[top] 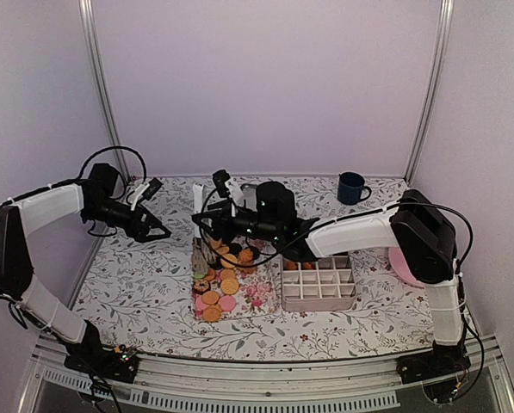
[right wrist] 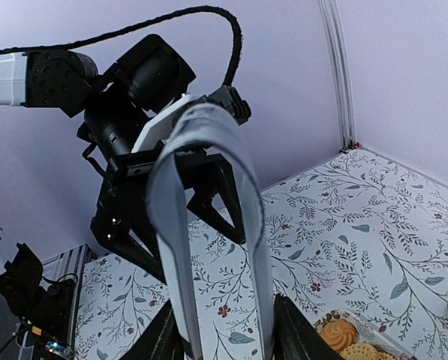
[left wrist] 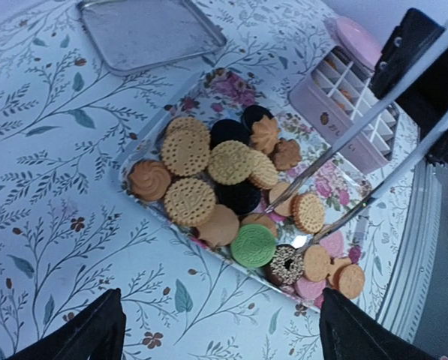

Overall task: Pack the cookies
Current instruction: Pass from the right arm to the left

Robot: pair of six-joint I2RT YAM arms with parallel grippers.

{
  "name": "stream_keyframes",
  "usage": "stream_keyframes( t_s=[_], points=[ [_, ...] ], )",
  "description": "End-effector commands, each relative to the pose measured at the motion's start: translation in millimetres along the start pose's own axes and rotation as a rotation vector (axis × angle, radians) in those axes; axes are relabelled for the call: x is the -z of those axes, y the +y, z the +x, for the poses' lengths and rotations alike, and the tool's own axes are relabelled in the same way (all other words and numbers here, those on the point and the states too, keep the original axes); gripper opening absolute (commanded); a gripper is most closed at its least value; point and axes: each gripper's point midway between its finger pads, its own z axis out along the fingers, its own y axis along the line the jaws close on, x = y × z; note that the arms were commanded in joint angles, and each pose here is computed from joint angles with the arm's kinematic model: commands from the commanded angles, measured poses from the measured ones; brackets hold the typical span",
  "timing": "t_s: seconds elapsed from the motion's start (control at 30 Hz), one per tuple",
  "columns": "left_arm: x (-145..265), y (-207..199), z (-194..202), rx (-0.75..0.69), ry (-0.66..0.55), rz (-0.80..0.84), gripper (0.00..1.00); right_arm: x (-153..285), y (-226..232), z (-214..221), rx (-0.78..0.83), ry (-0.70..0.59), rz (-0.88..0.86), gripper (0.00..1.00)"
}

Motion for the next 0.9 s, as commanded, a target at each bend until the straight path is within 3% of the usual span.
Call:
stream_keyframes(
  t_s=[0.0, 0.37, 0.63, 0.87],
  points=[
    [2.5, -53.9, -21.1, -0.086, -0.065, 0.185, 0.9, 1.2, 22.9, -60.5, 0.009, -0.174, -0.087, 0.4],
    [18.0, -106.6, -37.0, -0.095, -0.156, 0.406, 0.79, 20.9, 33.6, -110.9, -0.059, -0.321, -0.164, 0.4],
    [16.9, -113.6, -27.6, -0.077, -0.144, 0.447, 0.69, 30.2, 33.6, -124.5, -0.115, -0.363, -0.23, 0.4],
    [17.6, -119.5, -25.5, -0.061, -0.141, 0.483, 0.52, 35.3, 34.8, -134.0, -0.124, -0.392, -0.249, 0.4]
  ],
)
